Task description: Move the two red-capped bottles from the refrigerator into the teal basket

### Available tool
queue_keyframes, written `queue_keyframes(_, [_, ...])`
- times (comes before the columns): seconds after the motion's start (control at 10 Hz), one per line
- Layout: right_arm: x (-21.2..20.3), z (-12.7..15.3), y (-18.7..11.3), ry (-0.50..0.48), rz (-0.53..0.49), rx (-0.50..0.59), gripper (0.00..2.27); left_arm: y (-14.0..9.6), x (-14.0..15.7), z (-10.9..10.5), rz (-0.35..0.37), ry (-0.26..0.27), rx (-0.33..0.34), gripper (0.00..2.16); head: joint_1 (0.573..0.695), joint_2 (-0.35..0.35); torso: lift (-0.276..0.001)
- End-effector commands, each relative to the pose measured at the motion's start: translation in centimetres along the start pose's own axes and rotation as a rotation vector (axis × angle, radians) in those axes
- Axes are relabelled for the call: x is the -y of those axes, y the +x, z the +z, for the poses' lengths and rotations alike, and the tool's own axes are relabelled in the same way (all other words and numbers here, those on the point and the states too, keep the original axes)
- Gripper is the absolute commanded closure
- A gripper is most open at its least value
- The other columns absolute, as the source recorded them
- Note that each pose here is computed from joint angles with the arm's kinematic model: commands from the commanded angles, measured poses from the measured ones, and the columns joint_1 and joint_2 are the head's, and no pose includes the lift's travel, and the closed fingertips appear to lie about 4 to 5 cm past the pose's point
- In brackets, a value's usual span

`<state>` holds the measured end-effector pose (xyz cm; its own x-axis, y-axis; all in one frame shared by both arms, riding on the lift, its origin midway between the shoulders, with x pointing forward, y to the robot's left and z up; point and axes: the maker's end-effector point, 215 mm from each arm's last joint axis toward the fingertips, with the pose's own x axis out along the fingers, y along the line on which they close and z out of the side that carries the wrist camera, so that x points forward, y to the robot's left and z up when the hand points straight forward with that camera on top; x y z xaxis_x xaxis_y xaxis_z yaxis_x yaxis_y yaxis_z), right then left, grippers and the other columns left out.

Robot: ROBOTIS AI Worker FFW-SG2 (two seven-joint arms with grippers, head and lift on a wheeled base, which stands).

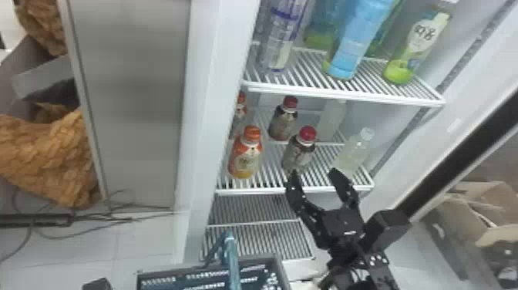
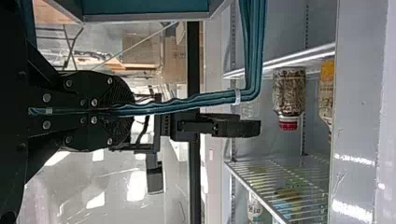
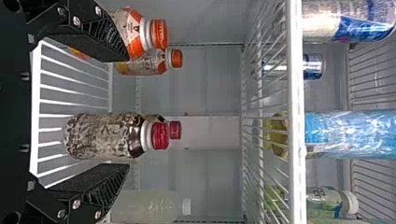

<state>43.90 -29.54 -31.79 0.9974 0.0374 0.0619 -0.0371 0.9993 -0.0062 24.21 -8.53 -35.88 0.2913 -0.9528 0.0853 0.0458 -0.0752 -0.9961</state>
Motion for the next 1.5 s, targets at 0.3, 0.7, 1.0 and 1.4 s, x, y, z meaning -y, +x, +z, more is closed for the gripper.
queue_keyframes(0.3, [2.5,-1.3,2.7,-0.076,-0.034,-0.007,0.21,0.0,0.0,0.0,0.000,0.000,0.000,1.11,0.695,-0.350,-0.228])
queue_keyframes(0.7, [3.7,-2.4,4.9,-0.106,-0.050,-0.018,0.08,0.1,0.1,-0.1,-0.004,0.000,-0.003,1.11,0.695,-0.350,-0.228])
queue_keyframes(1.0, [4.3,-3.4,7.1,-0.085,-0.045,-0.027,0.07,0.2,0.1,-0.1,-0.004,-0.001,-0.005,1.11,0.695,-0.350,-0.228])
queue_keyframes(1.4, [3.7,-3.2,9.2,-0.072,-0.018,-0.017,0.07,0.3,0.2,0.0,-0.007,0.000,-0.006,1.11,0.695,-0.350,-0.228])
